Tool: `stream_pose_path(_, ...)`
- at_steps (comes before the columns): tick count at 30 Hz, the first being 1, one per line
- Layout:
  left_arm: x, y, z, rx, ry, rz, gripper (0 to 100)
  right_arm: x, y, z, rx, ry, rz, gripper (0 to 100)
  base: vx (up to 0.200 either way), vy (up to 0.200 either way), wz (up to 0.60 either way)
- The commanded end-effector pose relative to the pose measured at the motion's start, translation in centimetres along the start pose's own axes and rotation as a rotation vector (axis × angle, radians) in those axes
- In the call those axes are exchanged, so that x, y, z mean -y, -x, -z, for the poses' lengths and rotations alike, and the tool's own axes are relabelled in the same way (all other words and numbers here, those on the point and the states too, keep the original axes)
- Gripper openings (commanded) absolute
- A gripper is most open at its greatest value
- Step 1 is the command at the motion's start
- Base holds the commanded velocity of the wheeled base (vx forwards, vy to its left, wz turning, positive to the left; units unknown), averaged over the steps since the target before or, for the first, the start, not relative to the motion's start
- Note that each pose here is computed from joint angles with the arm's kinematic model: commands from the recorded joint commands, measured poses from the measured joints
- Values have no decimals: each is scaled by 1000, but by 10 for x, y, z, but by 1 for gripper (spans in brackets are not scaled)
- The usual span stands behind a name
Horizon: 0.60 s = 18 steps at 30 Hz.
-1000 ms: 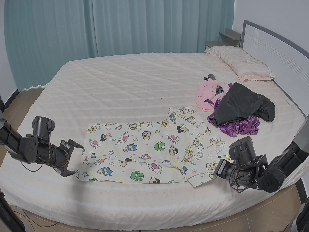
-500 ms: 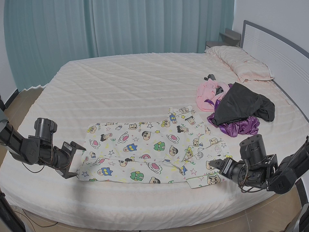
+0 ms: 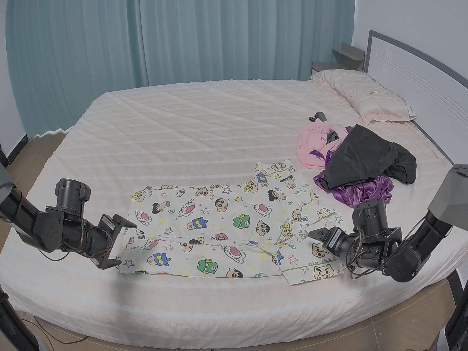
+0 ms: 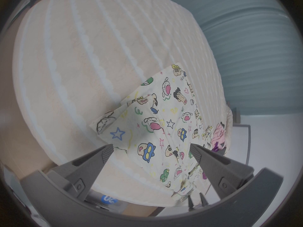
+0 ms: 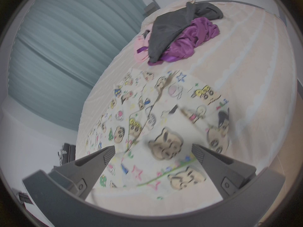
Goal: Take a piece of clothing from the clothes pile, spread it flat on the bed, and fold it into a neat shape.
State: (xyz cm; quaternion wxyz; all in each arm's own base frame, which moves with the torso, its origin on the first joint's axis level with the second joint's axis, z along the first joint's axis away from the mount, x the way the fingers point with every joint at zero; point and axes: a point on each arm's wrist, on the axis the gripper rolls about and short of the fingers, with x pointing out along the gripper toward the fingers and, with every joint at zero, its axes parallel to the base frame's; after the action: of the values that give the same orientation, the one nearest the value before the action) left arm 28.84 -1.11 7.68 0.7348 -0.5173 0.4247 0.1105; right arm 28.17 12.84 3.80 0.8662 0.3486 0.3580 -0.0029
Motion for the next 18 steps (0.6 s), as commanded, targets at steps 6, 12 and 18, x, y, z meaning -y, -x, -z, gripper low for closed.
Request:
stream_pose_path(6, -1, 1, -7, 28, -287, 0, 100, 24, 4, -9, 26, -53, -19, 100, 0, 0, 0)
stream_pose_path(12, -3, -6, -9, 12, -491, -28, 100, 32, 11, -2, 34, -43, -53, 100, 0, 0, 0)
stream_pose_path(18, -5, -27, -15, -14, -597, -60, 100, 34, 15, 1, 13, -40, -73, 100, 0, 0, 0)
